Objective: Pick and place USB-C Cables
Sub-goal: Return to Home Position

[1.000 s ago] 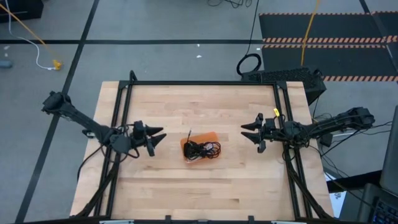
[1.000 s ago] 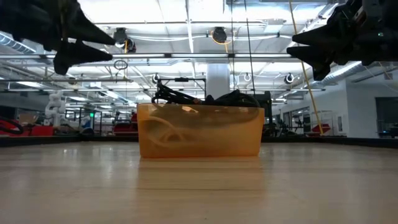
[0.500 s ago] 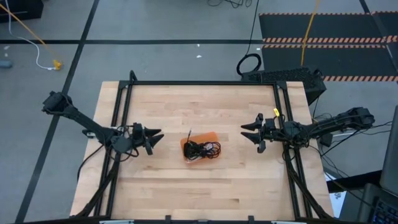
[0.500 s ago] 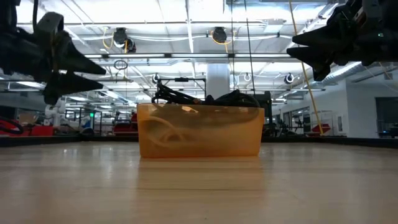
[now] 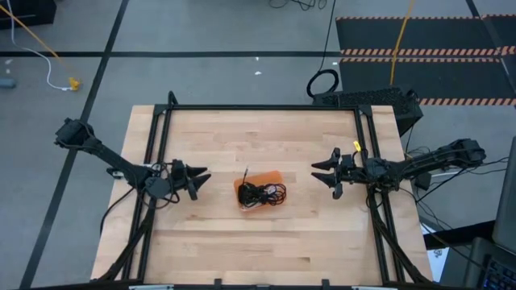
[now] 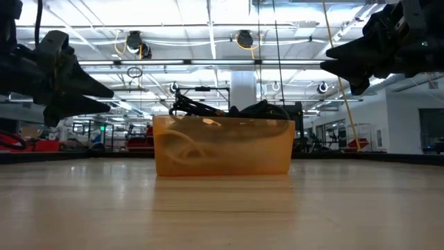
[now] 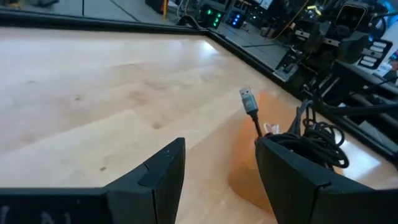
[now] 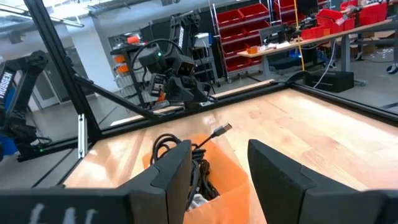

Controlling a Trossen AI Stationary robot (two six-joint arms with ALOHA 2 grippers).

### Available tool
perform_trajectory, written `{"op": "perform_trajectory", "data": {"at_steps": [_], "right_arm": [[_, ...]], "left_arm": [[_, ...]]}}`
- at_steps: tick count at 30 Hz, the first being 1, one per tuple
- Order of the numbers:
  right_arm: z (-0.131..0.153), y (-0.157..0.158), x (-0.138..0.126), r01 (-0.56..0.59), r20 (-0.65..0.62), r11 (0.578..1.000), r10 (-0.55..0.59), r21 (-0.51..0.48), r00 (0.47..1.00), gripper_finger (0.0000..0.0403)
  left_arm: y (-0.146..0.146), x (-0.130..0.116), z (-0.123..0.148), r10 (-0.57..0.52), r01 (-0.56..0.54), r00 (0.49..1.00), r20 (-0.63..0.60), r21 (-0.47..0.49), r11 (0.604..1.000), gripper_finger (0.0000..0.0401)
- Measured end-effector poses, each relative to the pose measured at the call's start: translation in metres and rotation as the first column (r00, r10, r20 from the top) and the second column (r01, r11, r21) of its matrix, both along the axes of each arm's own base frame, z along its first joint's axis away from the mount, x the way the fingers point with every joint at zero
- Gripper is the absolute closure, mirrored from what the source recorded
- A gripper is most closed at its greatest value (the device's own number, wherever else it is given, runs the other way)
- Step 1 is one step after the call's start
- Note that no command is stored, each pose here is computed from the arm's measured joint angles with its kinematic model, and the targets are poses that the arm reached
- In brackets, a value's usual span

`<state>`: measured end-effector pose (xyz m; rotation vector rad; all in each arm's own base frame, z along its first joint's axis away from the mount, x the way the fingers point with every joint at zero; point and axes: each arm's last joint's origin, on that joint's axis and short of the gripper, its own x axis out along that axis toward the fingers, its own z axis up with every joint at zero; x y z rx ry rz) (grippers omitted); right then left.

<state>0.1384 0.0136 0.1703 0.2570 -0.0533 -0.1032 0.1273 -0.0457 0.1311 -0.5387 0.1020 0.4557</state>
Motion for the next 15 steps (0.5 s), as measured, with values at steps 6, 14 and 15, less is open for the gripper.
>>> {"op": "perform_trajectory", "data": {"at_steps": [6, 14, 15], "right_arm": [[-0.0003, 0.0000, 0.0000, 0.000, -0.004, 1.000, 0.000, -0.003, 1.000, 0.0250], [-0.0003, 0.0000, 0.0000, 0.000, -0.003, 1.000, 0.000, -0.003, 1.000, 0.0250], [-0.0003, 0.0000, 0.0000, 0.000, -0.003, 1.000, 0.000, -0.003, 1.000, 0.0250]], "left_arm": [[0.0003, -0.0001, -0.0003, -0.016, 0.020, 0.999, -0.045, 0.096, 0.995, 0.0203], [0.0003, -0.0001, -0.0004, -0.029, 0.041, 0.996, -0.079, 0.166, 0.985, 0.0203], [0.0003, -0.0001, -0.0004, -0.030, 0.045, 0.996, -0.084, 0.177, 0.983, 0.0203]]}}
